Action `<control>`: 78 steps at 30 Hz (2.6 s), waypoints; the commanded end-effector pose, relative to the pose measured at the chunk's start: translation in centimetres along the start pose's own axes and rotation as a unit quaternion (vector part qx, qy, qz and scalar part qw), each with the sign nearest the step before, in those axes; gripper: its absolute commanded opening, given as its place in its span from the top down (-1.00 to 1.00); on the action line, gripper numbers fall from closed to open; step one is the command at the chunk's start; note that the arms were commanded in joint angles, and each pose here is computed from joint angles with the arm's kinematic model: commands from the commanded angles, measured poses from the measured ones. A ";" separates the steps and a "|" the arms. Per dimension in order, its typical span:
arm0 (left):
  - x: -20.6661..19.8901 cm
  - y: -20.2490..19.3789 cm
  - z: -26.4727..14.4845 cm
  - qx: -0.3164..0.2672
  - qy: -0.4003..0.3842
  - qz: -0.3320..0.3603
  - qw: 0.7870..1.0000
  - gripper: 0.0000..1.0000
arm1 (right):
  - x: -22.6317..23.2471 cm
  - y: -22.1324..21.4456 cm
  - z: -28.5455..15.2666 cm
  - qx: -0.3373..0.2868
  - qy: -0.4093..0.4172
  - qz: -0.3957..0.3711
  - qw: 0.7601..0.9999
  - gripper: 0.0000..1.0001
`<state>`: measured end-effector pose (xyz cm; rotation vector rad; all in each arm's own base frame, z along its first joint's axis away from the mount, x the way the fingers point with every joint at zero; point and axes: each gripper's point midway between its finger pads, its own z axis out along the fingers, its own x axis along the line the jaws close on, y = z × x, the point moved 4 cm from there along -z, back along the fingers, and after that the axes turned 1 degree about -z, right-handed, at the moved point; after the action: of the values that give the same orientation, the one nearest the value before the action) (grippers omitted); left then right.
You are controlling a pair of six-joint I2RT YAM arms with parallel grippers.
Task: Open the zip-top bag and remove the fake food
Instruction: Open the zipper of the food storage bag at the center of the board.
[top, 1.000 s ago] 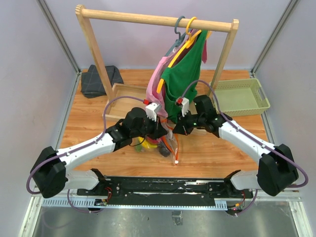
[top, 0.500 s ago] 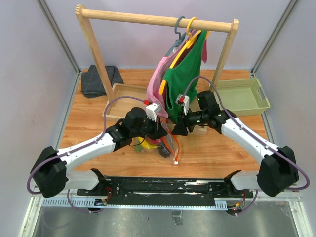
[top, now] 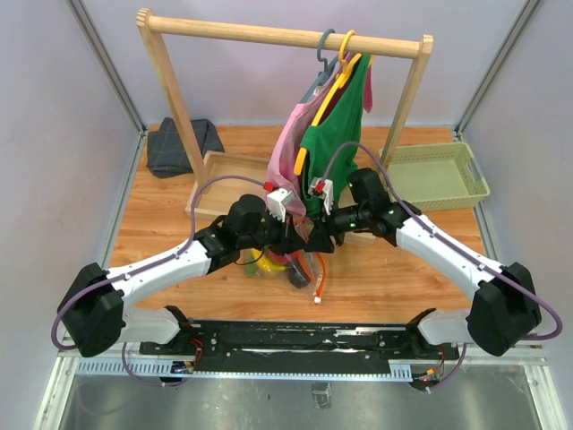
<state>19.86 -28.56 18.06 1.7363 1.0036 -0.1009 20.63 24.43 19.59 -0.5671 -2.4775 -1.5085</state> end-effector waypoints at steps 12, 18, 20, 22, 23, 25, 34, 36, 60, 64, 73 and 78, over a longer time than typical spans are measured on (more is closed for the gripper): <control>-0.4 0.2 -0.1 -0.004 -0.022 0.006 1.000 0.99 | -0.8 1.2 0.4 0.004 -0.049 -0.021 0.999 0.80; -0.1 0.3 -0.6 -0.012 -0.008 0.005 1.000 0.98 | -0.7 1.2 0.3 0.003 -0.046 -0.008 0.999 0.99; -0.1 0.0 -0.9 -0.020 -0.007 0.001 1.000 0.76 | -0.6 1.2 0.3 0.000 -0.039 0.003 0.999 0.98; -0.1 -0.2 -1.4 -0.033 -0.009 -0.007 0.999 0.48 | -0.3 1.3 0.5 -0.004 -0.028 0.012 1.000 0.99; 0.0 -0.6 -1.6 -0.038 -0.011 -0.013 0.999 0.30 | -0.2 1.3 0.6 -0.005 -0.022 0.016 1.000 0.99; -0.1 -1.0 -2.0 -0.054 -0.019 -0.028 0.998 0.09 | -0.1 1.3 0.8 -0.007 -0.014 0.021 1.000 0.99; -0.8 -0.8 -3.7 -0.141 -0.057 -0.087 0.985 -0.27 | 0.2 1.3 1.0 -0.008 0.003 0.029 1.000 0.99; -0.6 -0.6 -3.7 -0.148 -0.050 -0.091 0.983 -0.19 | 0.3 1.3 1.0 -0.009 0.003 0.029 1.000 0.99; -1.5 0.2 -3.8 -0.142 -0.065 -0.045 0.987 0.99 | -5.7 -1.6 -1.4 0.070 -0.205 -0.046 0.975 0.98; -2.3 0.6 -3.8 -0.132 -0.082 -0.032 0.987 0.99 | -6.1 -2.2 -1.5 0.085 -0.213 -0.048 0.972 0.89; -3.2 0.2 -3.7 -0.129 -0.135 -0.023 0.982 1.00 | -5.7 -1.9 -3.6 0.086 -0.164 -0.044 0.982 0.50; -3.3 -0.1 -2.9 -0.114 -0.157 -0.026 0.981 0.99 | -1.1 0.1 -5.6 0.022 -0.058 -0.141 0.988 0.02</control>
<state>16.73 -27.44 20.12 1.4470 0.8808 -0.2299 24.17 19.04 17.31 -0.7177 -2.8544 -1.3199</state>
